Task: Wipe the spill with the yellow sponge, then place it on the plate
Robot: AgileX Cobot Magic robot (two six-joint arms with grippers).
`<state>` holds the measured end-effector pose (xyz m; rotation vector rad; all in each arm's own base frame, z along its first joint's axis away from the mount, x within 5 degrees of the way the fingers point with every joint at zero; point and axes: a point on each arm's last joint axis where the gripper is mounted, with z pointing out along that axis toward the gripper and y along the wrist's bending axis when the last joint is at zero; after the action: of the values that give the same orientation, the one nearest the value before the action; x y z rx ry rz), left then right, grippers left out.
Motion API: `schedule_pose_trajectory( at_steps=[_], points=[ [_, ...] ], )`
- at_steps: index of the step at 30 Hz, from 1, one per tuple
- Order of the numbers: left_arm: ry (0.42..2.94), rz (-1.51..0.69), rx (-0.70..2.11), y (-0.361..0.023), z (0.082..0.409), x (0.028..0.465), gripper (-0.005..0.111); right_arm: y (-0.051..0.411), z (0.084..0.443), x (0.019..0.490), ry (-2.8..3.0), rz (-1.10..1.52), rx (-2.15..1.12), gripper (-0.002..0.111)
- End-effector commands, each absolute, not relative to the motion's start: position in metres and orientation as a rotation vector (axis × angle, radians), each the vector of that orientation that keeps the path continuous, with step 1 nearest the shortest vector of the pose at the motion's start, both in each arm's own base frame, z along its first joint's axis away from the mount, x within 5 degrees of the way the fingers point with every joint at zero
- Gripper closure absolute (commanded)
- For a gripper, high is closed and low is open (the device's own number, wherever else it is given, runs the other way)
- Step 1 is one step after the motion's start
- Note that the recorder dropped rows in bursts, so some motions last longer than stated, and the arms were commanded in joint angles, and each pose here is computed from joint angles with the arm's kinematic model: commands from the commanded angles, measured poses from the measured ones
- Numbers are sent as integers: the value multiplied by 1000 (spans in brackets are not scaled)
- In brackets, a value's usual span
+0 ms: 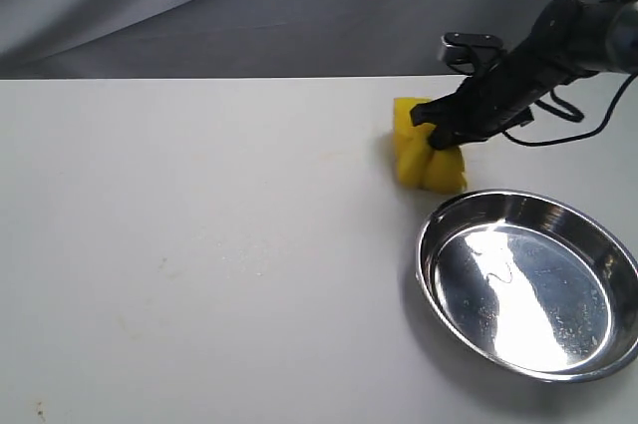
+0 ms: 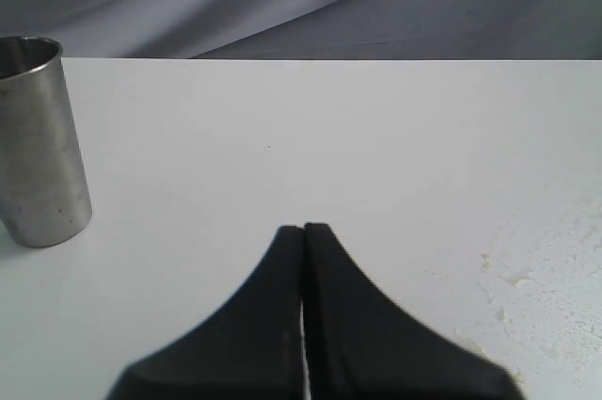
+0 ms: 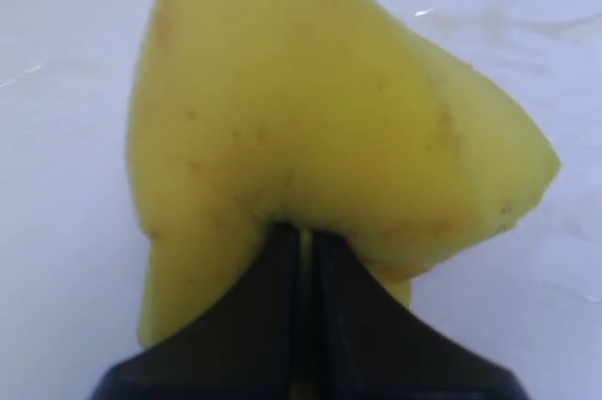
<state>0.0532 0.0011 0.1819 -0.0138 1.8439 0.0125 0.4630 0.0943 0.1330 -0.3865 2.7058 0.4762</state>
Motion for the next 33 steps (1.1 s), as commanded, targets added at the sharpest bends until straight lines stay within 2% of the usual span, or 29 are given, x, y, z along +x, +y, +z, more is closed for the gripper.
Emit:
schedule_pose_trajectory(
  at_steps=[1, 13, 19, 27, 33],
  points=[
    [1832, 13, -13, 1, 182, 53, 107, 151, 125, 436, 2740, 694, -681, 108],
    [1832, 13, -13, 1, 182, 53, 107, 290, 125, 360, 2595, 748, -1246, 108],
    [1832, 13, -13, 1, 182, 53, 107, 341, 126, 312, 2479, 780, -1489, 108],
    [1832, 13, -13, 1, 182, 53, 107, 380, 127, 265, 2350, 826, -1695, 108],
    [1832, 13, -13, 1, 182, 53, 107, 388, 127, 264, 2299, 793, -1668, 108]
  ],
)
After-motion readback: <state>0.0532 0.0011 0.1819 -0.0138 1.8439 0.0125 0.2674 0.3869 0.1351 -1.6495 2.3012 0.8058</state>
